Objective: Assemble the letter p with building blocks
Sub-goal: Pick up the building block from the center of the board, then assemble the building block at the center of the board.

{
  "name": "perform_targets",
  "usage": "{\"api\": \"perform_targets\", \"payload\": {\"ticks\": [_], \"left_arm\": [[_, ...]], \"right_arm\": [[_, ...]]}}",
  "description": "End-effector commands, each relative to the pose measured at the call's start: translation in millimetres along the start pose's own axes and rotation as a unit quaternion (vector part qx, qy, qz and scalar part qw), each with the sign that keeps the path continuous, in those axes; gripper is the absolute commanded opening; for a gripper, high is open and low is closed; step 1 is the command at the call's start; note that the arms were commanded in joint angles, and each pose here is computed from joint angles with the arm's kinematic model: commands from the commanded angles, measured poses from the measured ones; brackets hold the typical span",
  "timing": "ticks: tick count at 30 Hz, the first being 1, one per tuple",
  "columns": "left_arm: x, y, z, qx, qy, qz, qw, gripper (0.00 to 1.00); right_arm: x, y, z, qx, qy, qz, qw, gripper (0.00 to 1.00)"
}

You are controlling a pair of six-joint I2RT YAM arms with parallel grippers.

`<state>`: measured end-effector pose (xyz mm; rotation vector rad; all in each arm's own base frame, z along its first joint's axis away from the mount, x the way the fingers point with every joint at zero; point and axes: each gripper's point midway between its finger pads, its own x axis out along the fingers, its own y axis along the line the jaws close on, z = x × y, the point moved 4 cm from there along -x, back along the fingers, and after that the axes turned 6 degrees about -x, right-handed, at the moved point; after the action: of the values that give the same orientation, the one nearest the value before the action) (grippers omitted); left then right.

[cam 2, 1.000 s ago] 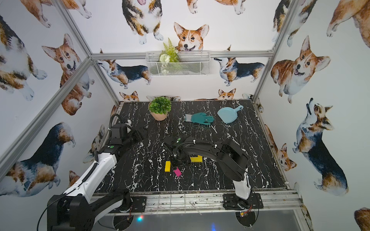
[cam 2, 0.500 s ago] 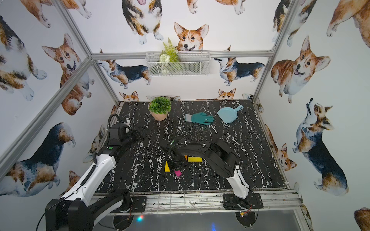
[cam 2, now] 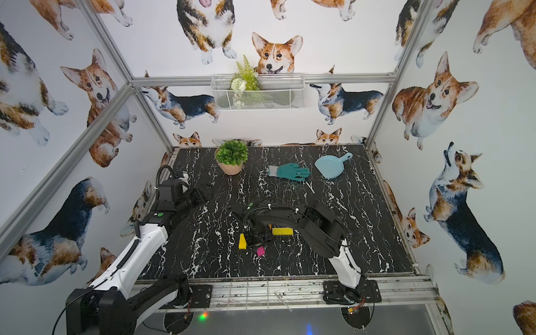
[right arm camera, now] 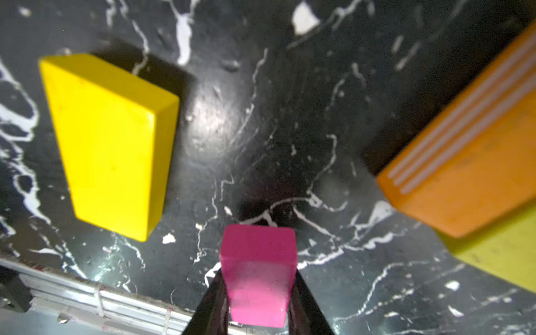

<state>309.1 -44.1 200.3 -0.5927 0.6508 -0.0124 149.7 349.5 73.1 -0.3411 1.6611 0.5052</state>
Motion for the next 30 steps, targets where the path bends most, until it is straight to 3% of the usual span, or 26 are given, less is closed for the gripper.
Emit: {"api": "perform_targets", "payload": {"ticks": [1, 7, 17, 30], "left_arm": [[-0.2, -2.9, 4.6, 0.004, -0.009, -0.007, 1.0, 1.0], [0.6, -4.2, 4.2, 0.003, -0.007, -0.012, 1.0, 1.0], [0.0, -5.2, 4.7, 0.003, -0.006, -0.013, 1.0, 1.0], [2.8, -5.2, 3.5, 0.001, -0.002, -0.015, 1.0, 1.0]], "right_arm": [[-12.4, -6.2, -1.1, 0.052, -0.015, 0.012, 0.998, 0.31], [-1.4, -28.5, -4.4, 0.14, -0.008, 0.07, 0.988, 0.31], [18.5, -30.0, -2.3, 0.151, 0.021, 0.082, 0.985, 0.3], [9.4, -54.9, 3.3, 0.182, -0.014, 0.051, 0.982, 0.25]]}}
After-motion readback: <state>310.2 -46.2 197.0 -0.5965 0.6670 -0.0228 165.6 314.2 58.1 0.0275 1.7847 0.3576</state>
